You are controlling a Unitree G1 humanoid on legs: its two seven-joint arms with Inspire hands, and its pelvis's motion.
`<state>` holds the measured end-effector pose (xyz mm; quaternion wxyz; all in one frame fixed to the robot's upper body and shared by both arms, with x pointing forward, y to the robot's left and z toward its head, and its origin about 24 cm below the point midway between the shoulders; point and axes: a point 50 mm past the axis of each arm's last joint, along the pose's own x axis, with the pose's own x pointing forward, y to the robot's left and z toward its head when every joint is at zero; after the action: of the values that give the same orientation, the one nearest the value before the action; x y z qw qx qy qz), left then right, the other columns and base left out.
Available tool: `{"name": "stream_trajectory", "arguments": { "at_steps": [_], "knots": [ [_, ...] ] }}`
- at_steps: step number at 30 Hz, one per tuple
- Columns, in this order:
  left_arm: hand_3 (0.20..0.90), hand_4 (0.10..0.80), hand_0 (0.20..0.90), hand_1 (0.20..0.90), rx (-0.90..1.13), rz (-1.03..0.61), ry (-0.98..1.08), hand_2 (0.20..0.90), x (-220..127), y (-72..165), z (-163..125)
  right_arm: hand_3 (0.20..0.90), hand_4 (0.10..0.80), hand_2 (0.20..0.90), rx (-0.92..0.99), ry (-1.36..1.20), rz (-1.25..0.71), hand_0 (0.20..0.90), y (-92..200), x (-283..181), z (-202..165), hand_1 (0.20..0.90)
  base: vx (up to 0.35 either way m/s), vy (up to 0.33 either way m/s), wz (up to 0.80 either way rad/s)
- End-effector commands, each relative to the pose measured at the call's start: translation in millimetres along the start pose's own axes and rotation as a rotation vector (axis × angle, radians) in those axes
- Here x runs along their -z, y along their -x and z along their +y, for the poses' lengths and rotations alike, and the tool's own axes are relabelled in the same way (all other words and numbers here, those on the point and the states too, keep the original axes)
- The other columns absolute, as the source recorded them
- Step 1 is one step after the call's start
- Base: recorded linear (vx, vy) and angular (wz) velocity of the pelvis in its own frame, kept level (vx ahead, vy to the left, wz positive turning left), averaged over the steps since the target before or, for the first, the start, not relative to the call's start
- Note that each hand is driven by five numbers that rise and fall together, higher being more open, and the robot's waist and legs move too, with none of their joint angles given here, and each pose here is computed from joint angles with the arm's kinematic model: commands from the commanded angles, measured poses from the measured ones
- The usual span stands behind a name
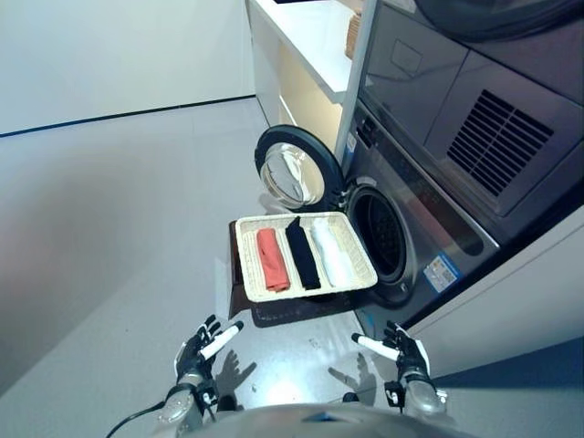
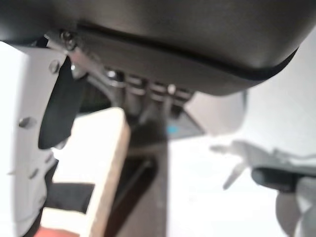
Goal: Pick up the clothes and place them into the washing machine
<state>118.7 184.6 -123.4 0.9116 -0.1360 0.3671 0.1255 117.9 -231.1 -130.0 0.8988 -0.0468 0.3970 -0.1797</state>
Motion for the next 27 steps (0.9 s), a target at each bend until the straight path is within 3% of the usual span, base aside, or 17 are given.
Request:
{"name": "stream_trajectory", "arguments": {
  "at_steps": [1,13,27],
  "knots": [
    [0.900,0.800,0.900,0.900,0.060,-0.216,0.003,0.900,-50.5,-8.2,-7.5,0.900,0.800,0.900,0.039,-0.016,-0.224,0.900,-13.1,-55.9,-11.2,0.900,0.115,0.071,0.34],
    [0.900,0.800,0.900,0.900,0.041,-0.253,-0.020,0.900,-62.9,-11.4,-3.4,0.900,0.800,0.900,0.025,-0.075,-0.174,0.900,-16.1,-51.9,3.7,0.900,0.039,0.102,-0.23],
    [0.900,0.800,0.900,0.900,0.016,-0.209,0.049,0.900,-51.1,-10.8,-3.0,0.900,0.800,0.900,-0.010,-0.061,-0.175,0.900,-11.1,-46.2,9.4,0.900,0.051,-0.061,-0.05]
  ]
}}
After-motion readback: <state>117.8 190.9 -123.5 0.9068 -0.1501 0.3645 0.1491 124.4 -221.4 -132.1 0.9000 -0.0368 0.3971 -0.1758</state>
